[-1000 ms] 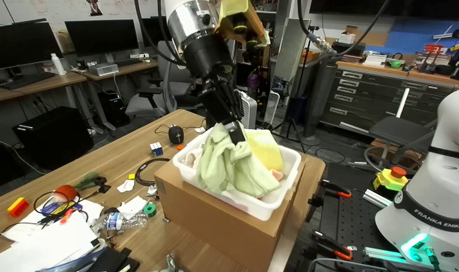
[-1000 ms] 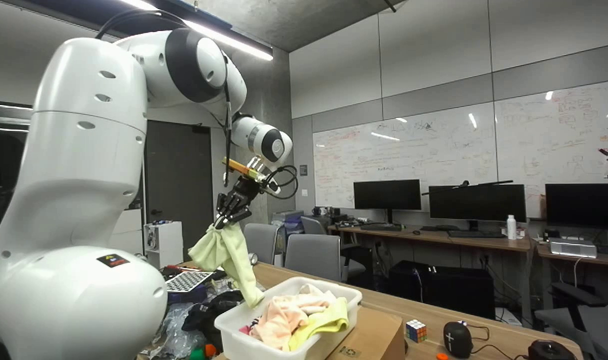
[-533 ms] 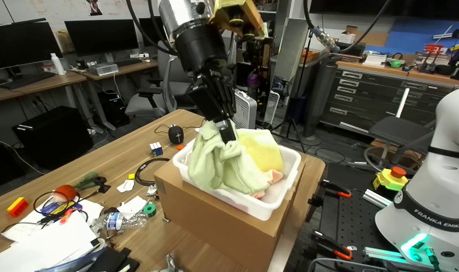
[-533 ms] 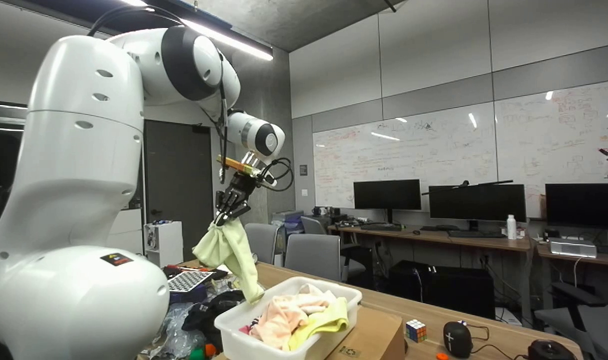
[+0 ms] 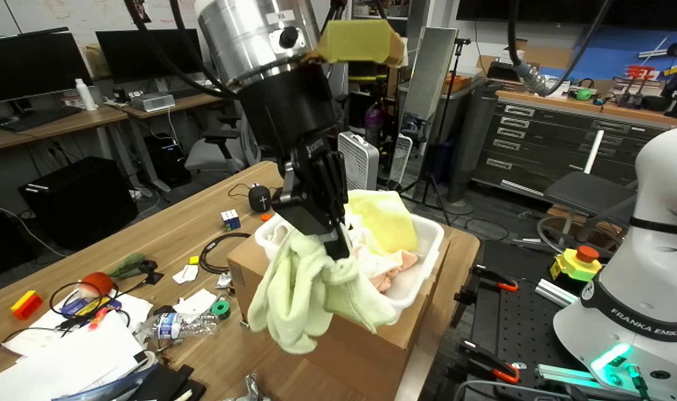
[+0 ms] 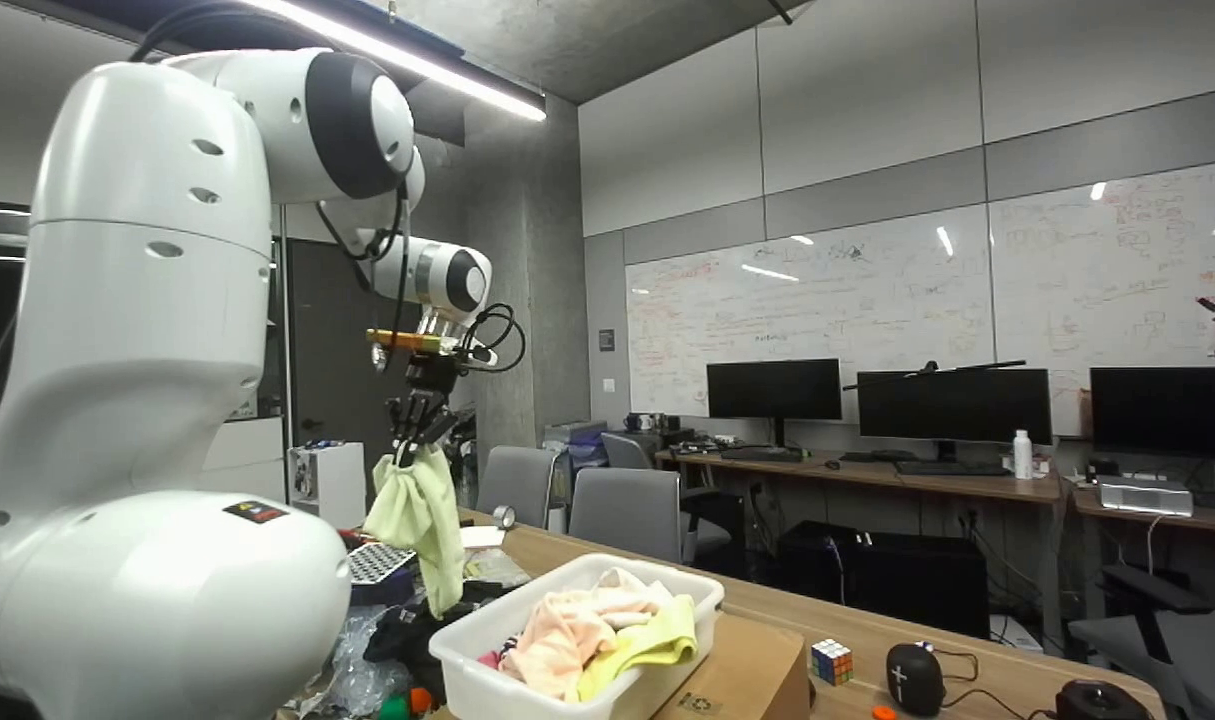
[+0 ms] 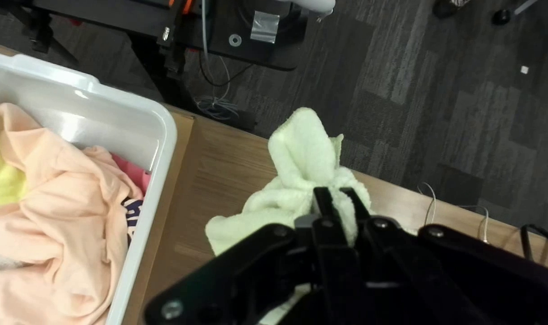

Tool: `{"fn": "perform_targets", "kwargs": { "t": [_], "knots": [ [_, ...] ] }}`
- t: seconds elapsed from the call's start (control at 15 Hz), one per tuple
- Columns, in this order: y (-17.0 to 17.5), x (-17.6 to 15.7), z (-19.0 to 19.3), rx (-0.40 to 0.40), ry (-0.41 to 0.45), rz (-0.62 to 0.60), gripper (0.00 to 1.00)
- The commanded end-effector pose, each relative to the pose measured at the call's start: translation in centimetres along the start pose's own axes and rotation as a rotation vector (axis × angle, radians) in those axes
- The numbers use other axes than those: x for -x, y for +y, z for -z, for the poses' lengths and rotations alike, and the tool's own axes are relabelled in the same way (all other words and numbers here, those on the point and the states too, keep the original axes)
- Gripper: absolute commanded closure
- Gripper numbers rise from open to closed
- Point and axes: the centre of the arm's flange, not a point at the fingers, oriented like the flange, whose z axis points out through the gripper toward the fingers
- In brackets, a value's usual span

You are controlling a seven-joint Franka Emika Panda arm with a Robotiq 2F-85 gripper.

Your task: Take the towels and t-shirts out of the box and place them on the table

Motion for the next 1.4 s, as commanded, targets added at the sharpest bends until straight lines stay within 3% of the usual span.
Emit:
{"fn": "perform_targets", "kwargs": {
  "t": [0.0,0.13,0.67,1.33],
  "knots": [
    [-1.3,0.7,-1.0,0.07,0.021,-0.024,0.66],
    [-1.9,0.4,-2.2,0.117,0.007,-0.027,0.59],
    [-2.1,-0.7,-3.7,0.193,0.031,-0.121,0.01],
    [-1.7,-1.1,-3.0,0.239,0.174,-0.267,0.0]
  ]
}}
